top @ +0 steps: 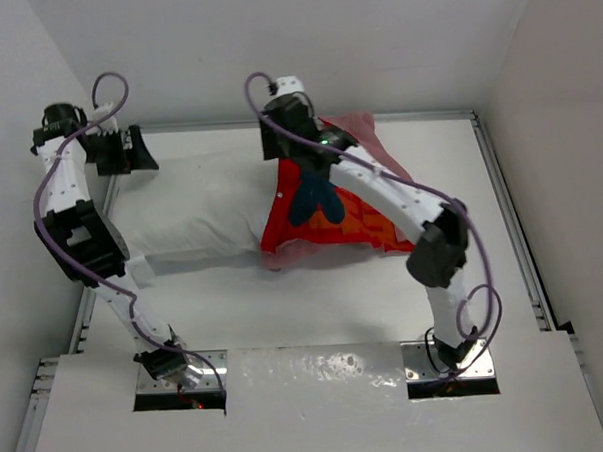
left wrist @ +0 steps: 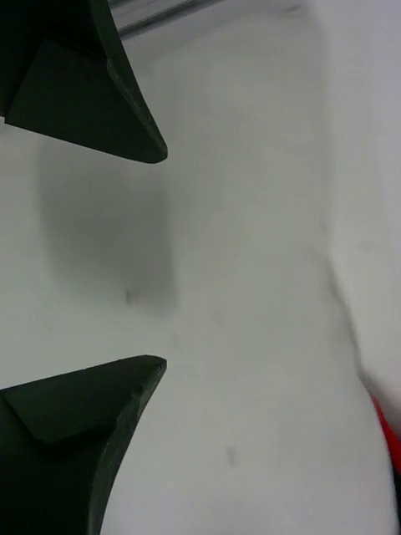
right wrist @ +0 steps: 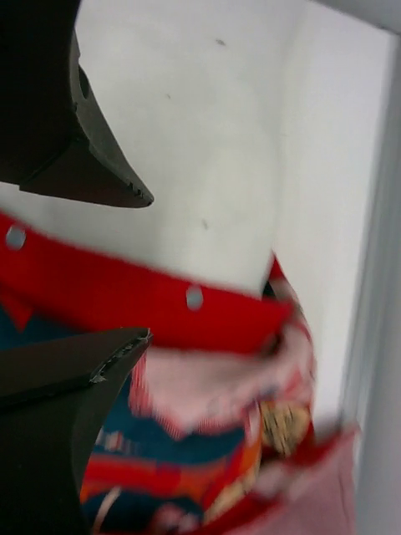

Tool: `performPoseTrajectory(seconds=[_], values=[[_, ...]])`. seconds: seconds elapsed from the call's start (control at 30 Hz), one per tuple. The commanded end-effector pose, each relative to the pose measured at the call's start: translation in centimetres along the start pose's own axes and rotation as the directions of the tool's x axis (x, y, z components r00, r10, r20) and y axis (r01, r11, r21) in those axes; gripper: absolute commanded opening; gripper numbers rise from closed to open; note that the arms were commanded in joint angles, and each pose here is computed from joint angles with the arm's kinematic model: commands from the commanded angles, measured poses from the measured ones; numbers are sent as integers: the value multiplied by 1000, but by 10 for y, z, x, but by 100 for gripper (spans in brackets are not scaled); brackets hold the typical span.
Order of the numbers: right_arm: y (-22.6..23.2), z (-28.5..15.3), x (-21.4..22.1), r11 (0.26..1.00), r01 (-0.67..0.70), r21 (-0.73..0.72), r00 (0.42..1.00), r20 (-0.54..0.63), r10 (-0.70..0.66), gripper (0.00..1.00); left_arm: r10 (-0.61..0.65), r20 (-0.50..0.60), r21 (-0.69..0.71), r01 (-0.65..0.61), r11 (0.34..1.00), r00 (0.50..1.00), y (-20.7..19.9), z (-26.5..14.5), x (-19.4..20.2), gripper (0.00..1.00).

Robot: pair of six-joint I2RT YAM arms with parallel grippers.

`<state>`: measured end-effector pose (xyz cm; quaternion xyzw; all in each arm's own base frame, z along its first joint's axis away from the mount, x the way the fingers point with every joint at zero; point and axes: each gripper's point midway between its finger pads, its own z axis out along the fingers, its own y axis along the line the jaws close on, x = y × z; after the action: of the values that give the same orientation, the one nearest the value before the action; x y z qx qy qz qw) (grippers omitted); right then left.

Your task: Put the pillow into the pillowcase

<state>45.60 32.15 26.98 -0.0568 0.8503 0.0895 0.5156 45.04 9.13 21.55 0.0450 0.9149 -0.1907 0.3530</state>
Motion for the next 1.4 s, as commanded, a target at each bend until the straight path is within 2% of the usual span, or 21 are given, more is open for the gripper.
performPoseTrajectory(seconds=[0.0,0.2,0.4,0.6,0.63,0.67,0.8,1.03,1.13,1.23,1.3,1.37], values=[[25,20,13,998,48,-26,997,-54,-50,59,-60,-73,-29,58,998,996,22,-2,28,100],[7,64,56,987,103,123,990,-106,-90,59,-77,-189,-39,71,997,979,49,30,70,100],[-5,72,88,973,166,159,974,-181,-137,54,-89,-214,-32,84,996,973,52,40,99,100],[-11,79,123,964,206,169,951,-268,-156,44,-139,-250,-17,139,990,958,61,34,127,100],[-12,80,127,962,211,171,948,-275,-159,40,-149,-257,-10,151,988,955,62,30,127,100],[-13,79,125,961,215,176,948,-272,-162,28,-154,-242,-7,157,988,958,68,23,125,100],[-17,78,121,955,236,179,947,-262,-185,0,-147,-208,-36,142,989,967,84,0,110,100],[-17,74,111,952,252,175,949,-239,-207,0,-74,-175,-87,59,994,982,91,-27,87,100],[-16,73,104,953,247,173,953,-224,-206,0,-103,-200,-69,91,993,974,96,-12,105,100],[-12,72,98,959,236,158,958,-204,-203,0,-160,-239,52,177,983,958,86,18,134,100],[-8,71,91,962,229,147,962,-185,-201,0,-215,-260,167,263,950,941,70,39,153,100],[1,71,84,971,212,109,967,-169,-192,0,-215,-282,272,293,917,935,49,50,169,100]])
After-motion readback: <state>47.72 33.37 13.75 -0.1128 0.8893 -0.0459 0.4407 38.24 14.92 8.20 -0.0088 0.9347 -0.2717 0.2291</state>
